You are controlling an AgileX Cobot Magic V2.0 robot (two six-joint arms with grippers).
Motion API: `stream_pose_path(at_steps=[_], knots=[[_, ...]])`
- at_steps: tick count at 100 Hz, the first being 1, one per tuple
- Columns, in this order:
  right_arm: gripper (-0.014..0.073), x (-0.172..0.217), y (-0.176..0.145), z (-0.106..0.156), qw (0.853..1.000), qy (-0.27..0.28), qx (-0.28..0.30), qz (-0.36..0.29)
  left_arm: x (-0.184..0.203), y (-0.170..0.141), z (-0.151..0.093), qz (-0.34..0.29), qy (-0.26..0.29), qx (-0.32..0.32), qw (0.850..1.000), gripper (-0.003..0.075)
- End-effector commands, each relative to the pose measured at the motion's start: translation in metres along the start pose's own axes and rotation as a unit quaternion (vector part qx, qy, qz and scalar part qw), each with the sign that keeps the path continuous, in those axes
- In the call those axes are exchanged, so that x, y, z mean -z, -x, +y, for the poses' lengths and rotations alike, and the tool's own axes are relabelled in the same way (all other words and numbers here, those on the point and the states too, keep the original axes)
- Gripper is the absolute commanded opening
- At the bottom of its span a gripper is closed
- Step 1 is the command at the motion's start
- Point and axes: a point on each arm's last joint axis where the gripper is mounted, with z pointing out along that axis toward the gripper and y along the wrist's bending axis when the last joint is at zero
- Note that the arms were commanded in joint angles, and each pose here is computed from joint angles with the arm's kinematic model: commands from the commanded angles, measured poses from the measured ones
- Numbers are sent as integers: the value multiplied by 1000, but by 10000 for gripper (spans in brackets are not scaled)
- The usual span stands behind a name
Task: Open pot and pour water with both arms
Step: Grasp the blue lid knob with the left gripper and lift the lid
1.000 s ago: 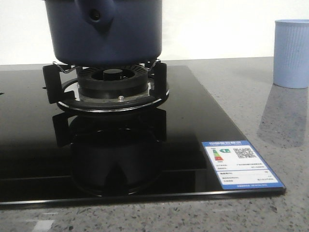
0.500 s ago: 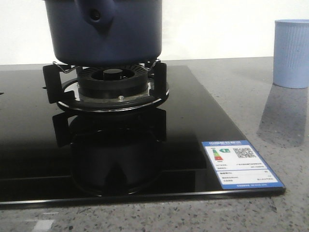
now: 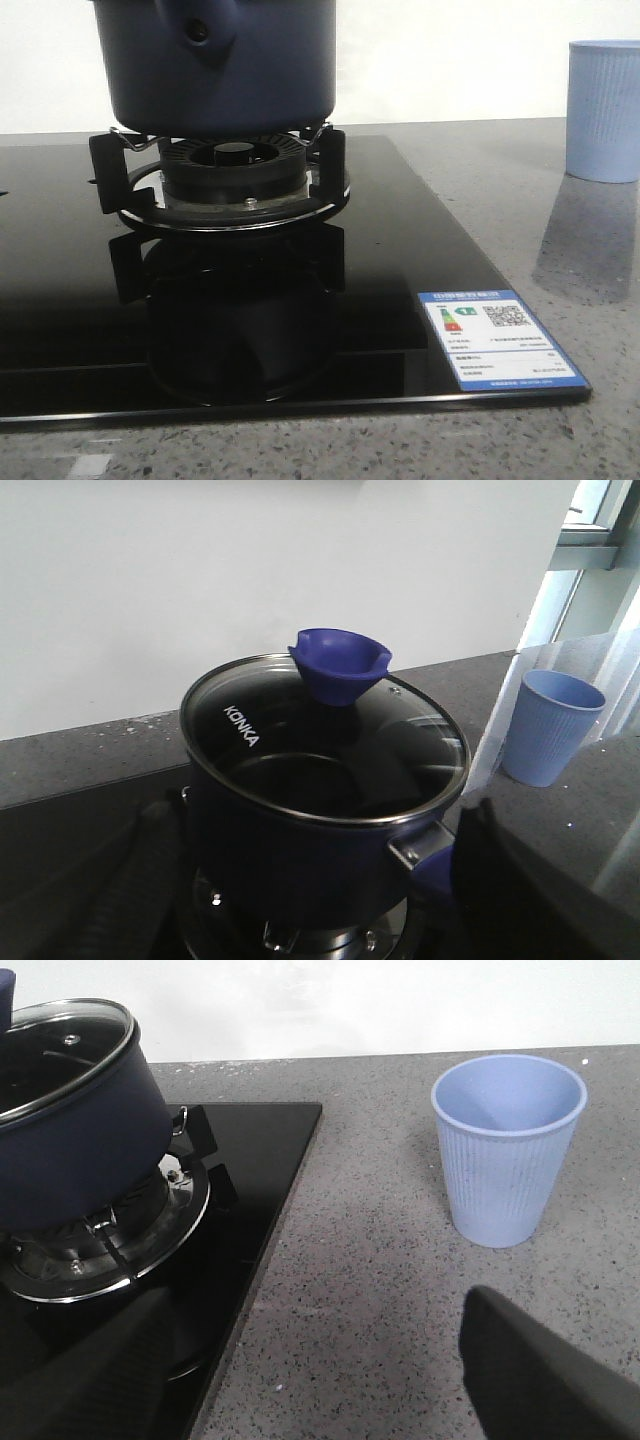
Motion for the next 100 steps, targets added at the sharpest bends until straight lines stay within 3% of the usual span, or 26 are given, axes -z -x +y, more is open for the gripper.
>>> stream_pose_path(at_steps=[1, 27, 46, 100], knots=[[546, 3, 16, 0, 999, -8, 0, -48, -16, 20, -3, -51, 8, 4, 999, 499], [546, 3, 16, 0, 999, -8, 0, -49, -83, 27, -5, -30, 23, -3, 999, 501], [546, 3, 16, 0, 999, -8, 0, -49, -125, 30, -5, -7, 24, -6, 1000, 575], [546, 3, 17, 0, 999, -9, 0, -51, -171, 30, -4, 13, 23, -28, 999, 589]])
